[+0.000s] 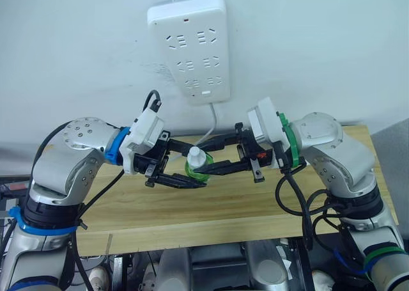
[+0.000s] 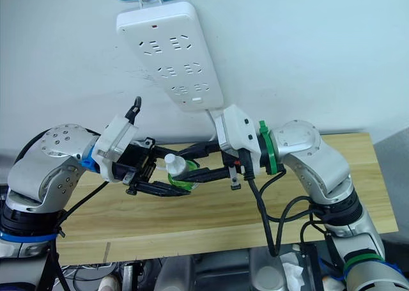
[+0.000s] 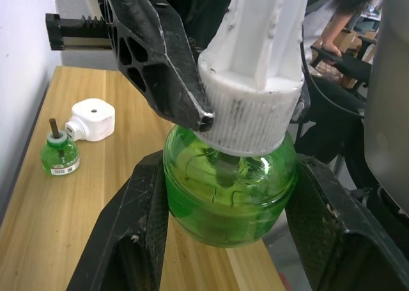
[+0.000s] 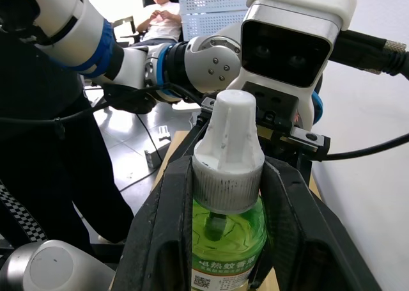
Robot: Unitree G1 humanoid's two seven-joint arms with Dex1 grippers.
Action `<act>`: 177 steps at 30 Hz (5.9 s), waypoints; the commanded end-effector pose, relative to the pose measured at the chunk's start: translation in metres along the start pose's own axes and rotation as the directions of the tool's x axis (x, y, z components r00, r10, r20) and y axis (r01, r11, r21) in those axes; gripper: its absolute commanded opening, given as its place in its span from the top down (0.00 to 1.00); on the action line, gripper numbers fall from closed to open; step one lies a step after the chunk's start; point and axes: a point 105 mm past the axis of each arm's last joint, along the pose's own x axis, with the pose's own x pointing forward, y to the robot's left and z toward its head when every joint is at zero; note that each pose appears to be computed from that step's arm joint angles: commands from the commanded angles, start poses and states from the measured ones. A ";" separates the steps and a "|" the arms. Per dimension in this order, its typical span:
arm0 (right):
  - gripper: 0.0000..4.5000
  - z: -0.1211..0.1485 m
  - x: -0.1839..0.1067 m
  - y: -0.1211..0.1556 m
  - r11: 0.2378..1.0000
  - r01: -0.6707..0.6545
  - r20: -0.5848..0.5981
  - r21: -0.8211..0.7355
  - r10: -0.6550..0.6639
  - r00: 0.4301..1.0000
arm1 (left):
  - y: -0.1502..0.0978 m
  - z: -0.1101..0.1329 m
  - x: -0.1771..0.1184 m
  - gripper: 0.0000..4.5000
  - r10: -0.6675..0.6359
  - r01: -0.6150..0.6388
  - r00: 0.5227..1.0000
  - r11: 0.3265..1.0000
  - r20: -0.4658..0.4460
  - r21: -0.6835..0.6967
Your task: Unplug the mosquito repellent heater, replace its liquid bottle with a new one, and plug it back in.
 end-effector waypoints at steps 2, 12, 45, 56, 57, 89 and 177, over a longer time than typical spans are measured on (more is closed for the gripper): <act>0.75 0.013 0.024 0.028 0.977 -0.186 0.023 -0.104 0.189 0.982 | -0.002 0.008 0.010 0.51 -0.036 0.036 0.997 0.999 0.065 -0.002; 0.55 0.010 0.017 0.017 0.994 -0.084 -0.014 -0.072 0.084 0.996 | 0.005 0.003 0.009 0.51 0.102 -0.109 0.991 0.991 0.086 0.072; 0.23 0.000 -0.002 -0.021 0.900 0.437 -0.177 0.009 -0.428 0.886 | 0.020 -0.007 -0.002 0.51 0.509 -0.523 0.853 0.824 0.119 0.217; 0.23 0.006 -0.002 -0.021 0.872 0.488 -0.175 0.044 -0.474 0.863 | 0.025 -0.007 -0.005 0.51 0.560 -0.574 0.819 0.796 0.127 0.193; 0.23 0.006 -0.002 -0.021 0.871 0.489 -0.175 0.045 -0.475 0.862 | 0.026 -0.007 -0.005 0.51 0.560 -0.574 0.819 0.796 0.126 0.192; 0.66 0.012 0.009 -0.003 0.966 0.256 -0.102 0.037 -0.251 0.962 | 0.016 -0.009 -0.007 0.51 0.405 -0.411 0.911 0.907 0.080 0.086; 0.30 0.004 -0.010 -0.037 0.875 0.484 -0.136 -0.034 -0.483 0.865 | 0.013 -0.002 -0.010 0.51 0.412 -0.423 0.904 0.899 0.110 0.111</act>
